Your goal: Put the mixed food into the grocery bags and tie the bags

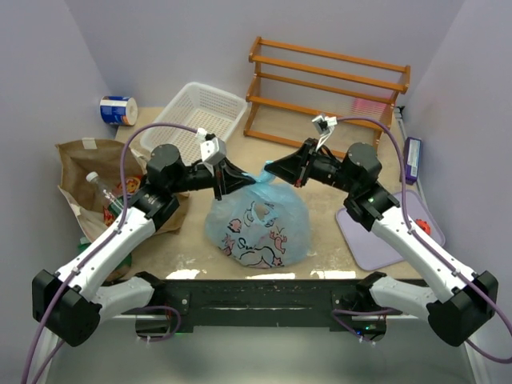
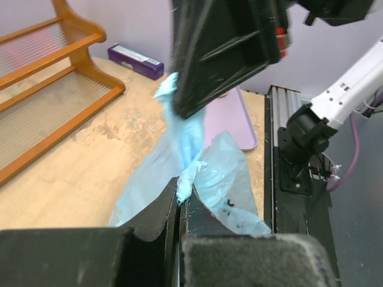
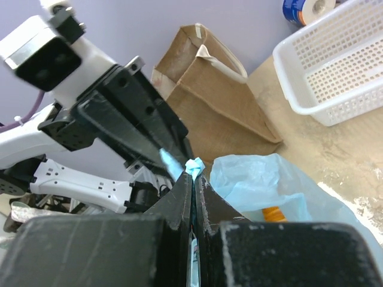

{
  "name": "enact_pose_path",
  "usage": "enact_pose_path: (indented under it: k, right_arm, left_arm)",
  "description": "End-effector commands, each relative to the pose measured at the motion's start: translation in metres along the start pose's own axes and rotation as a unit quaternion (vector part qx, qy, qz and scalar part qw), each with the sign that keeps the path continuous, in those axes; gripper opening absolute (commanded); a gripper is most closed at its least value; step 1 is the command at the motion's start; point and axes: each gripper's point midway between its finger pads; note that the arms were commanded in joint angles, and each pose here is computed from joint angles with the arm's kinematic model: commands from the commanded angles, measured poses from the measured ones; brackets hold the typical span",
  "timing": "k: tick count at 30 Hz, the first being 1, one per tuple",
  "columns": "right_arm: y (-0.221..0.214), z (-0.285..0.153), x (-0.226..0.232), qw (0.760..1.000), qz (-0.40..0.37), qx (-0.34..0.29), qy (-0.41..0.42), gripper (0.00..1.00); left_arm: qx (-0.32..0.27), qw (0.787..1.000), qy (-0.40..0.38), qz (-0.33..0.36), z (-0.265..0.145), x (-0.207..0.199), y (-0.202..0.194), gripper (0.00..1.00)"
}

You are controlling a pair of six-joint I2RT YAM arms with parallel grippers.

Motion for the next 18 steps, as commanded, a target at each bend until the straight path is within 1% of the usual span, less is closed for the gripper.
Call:
enact_pose_path:
  k: [1, 2, 4, 5, 8, 10, 12, 16, 18]
  right_arm:
    - [0.005, -0.002, 0.013, 0.999, -0.038, -0.011, 0.023, 0.0]
    - [0.003, -0.003, 0.016, 0.999, -0.04, -0.01, 0.027, 0.0]
    - [0.0, -0.003, 0.015, 0.999, -0.044, -0.008, 0.026, 0.0]
    - [-0.001, -0.003, 0.016, 0.999, -0.043, -0.007, 0.028, 0.0]
    - [-0.004, -0.002, 0.02, 0.998, -0.045, -0.004, 0.033, 0.0]
    - [-0.007, 0.0, 0.026, 0.998, -0.053, 0.001, 0.041, 0.0]
    - [-0.012, 0.004, 0.028, 0.997, -0.065, 0.01, 0.044, 0.0]
    - [-0.028, 0.011, 0.034, 0.996, -0.075, 0.033, 0.045, 0.0]
    - [-0.031, 0.011, 0.032, 0.996, -0.074, 0.036, 0.043, 0.0]
  left_arm:
    - [-0.025, 0.999, 0.033, -0.017, -0.008, 0.017, 0.005, 0.08]
    - [-0.028, 0.999, 0.03, -0.017, -0.009, 0.016, 0.006, 0.16]
    - [-0.034, 0.999, 0.017, -0.014, -0.011, 0.014, 0.007, 0.2]
    - [-0.033, 0.999, 0.012, -0.021, -0.011, 0.014, 0.005, 0.29]
    - [-0.028, 0.999, -0.009, -0.034, -0.008, 0.011, 0.0, 0.43]
    - [-0.027, 0.999, -0.018, -0.038, -0.007, 0.01, 0.0, 0.45]
    - [-0.024, 0.999, -0.021, -0.045, -0.005, 0.011, -0.004, 0.45]
    - [-0.019, 0.998, -0.023, -0.053, -0.004, 0.012, -0.009, 0.56]
    - [-0.016, 0.998, -0.022, -0.058, -0.004, 0.013, -0.012, 0.58]
Point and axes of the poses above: each gripper's point midway between its finger pads, its own z axis out along the fingers, its own x axis along the line the jaws close on, y = z × x, and after that the axes turned 5 degrees about -z, right-handed
